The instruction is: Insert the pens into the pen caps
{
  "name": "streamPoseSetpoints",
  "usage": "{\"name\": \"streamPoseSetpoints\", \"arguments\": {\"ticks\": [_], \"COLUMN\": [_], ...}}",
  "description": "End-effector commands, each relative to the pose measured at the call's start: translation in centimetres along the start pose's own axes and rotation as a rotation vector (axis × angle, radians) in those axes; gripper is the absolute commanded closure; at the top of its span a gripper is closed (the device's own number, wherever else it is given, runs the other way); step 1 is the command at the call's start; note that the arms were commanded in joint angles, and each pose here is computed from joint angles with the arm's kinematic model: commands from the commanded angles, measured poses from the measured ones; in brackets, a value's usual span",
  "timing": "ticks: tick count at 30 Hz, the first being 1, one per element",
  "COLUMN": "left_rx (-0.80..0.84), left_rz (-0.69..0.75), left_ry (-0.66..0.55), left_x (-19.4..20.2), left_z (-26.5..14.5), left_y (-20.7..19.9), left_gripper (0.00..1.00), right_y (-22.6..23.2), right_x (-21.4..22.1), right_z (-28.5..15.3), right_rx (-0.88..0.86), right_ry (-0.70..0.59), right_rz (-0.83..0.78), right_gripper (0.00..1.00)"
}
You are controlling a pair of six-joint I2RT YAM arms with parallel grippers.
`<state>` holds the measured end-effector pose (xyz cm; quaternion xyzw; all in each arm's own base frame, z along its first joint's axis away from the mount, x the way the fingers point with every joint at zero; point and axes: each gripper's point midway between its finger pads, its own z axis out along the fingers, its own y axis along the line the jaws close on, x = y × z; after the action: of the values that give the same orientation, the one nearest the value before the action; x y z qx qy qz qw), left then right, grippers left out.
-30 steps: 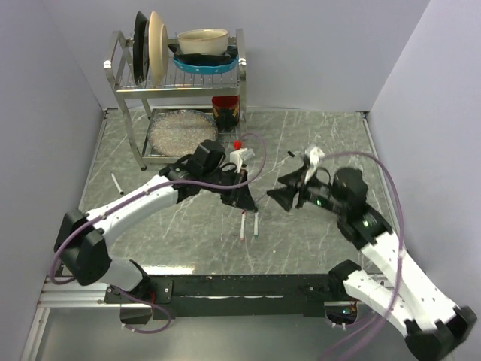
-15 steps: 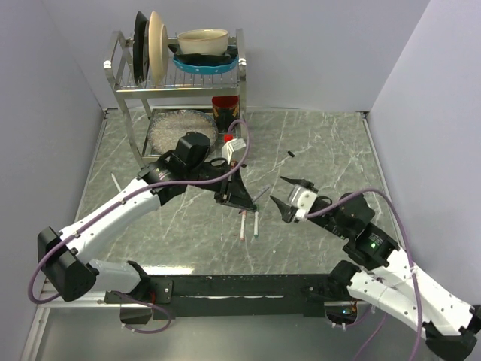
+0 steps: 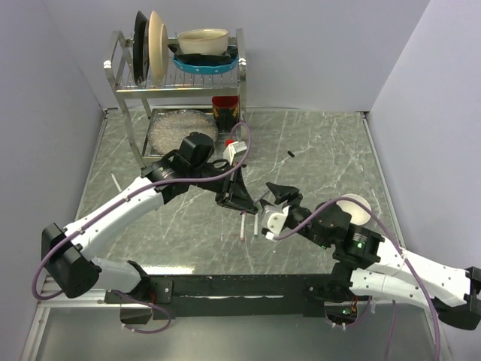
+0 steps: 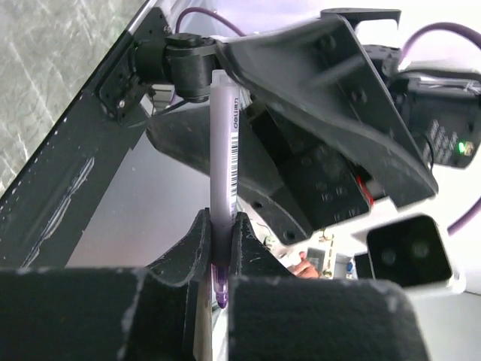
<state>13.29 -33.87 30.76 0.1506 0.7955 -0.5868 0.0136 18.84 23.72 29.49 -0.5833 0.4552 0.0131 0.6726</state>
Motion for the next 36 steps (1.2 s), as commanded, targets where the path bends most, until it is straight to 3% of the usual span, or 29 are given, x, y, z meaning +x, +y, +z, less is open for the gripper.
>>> {"name": "streamPoseSetpoints", "arguments": {"ticks": [1,6,13,15,17,19,21,23,27,31,32,36], "left_rx": [0.014,0.019,0.062,0.056,0.057,0.057,0.055,0.054,0.023,-0.094,-0.168,-0.460], "left_rz": [-0.023,-0.057,-0.081,-0.087,-0.081,-0.053,-0.025,0.005,0.055,0.082,0.083,-0.104], "left_ry": [0.019,0.027,0.034,0.041,0.036,0.012,-0.022,-0.079,-0.242,-0.436,-0.546,-0.861], "left_x": [0.0,-0.1,-0.4,-0.4,-0.5,-0.9,-1.6,-2.8,-6.4,-10.6,-12.5,-16.4], "left_z": [-0.2,0.0,0.1,0.1,0.0,-0.2,-0.6,-1.1,-2.9,-6.0,-7.4,-14.6], "left_y": [-0.7,-0.7,-1.6,-1.6,-1.9,-2.4,-3.2,-3.9,-4.9,-3.7,-2.8,4.5], "left_gripper": [0.99,0.99,0.99,0.99,0.99,0.88,0.61,0.40,0.22,0.14,0.14,0.18], "right_y": [-2.9,-2.0,0.7,1.0,1.8,1.6,2.2,3.1,4.8,6.1,5.8,5.2], "right_x": [-2.0,-2.4,-2.4,-2.4,-2.2,-2.7,-2.9,-3.3,-3.8,-3.9,-4.5,-5.8], "right_z": [-0.3,0.2,0.8,0.8,0.8,0.9,0.9,0.9,0.6,0.2,0.0,-1.2], "right_rx": [0.110,0.078,0.009,0.010,-0.006,0.004,-0.012,-0.028,-0.068,-0.080,-0.063,-0.033], "right_ry": [-0.026,-0.025,-0.035,-0.046,-0.049,-0.071,-0.091,-0.134,-0.200,-0.246,-0.283,-0.379], "right_rz": [-0.040,-0.066,-0.068,-0.063,-0.059,-0.038,-0.001,0.048,0.143,0.303,0.343,0.581], "right_gripper": [0.43,0.53,0.59,0.83,1.00,1.00,1.00,1.00,1.00,1.00,1.00,1.00]}}
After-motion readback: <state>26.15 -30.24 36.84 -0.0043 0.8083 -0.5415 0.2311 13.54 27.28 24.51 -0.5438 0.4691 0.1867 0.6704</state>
